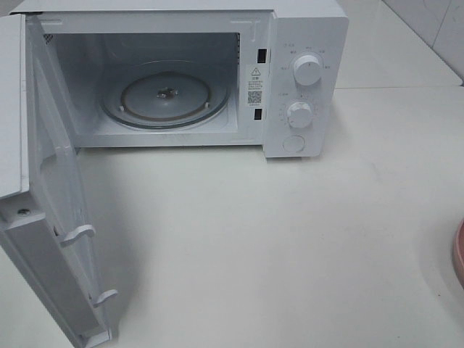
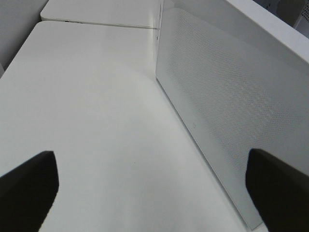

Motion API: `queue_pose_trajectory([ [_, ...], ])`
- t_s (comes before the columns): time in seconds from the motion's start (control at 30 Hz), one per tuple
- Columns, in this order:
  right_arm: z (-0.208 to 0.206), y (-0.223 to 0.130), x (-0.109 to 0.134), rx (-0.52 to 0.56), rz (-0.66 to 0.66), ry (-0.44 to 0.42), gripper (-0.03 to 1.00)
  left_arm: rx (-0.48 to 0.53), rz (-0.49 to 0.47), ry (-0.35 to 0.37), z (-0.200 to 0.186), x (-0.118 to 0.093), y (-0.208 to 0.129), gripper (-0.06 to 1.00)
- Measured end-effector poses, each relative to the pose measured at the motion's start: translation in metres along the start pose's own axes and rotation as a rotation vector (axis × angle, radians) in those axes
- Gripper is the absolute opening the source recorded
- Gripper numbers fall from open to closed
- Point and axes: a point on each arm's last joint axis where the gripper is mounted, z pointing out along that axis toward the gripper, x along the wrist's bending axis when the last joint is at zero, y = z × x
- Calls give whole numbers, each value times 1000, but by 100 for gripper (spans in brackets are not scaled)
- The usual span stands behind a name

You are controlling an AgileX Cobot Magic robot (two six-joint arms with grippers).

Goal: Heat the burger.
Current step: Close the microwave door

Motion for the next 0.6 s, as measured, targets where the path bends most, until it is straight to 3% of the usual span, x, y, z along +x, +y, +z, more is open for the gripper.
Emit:
queue_pose_trajectory([
  [0.27, -10, -18, -7, -31, -5, 4, 76, 0, 0, 0, 0, 0, 0, 97],
  [0.33, -20, -29, -14, -124, 25, 22, 76, 0, 0, 0, 0, 0, 0, 97],
  [0.6, -29, -48, -23, -285, 120, -16, 76, 0, 0, 0, 0, 0, 0, 97],
])
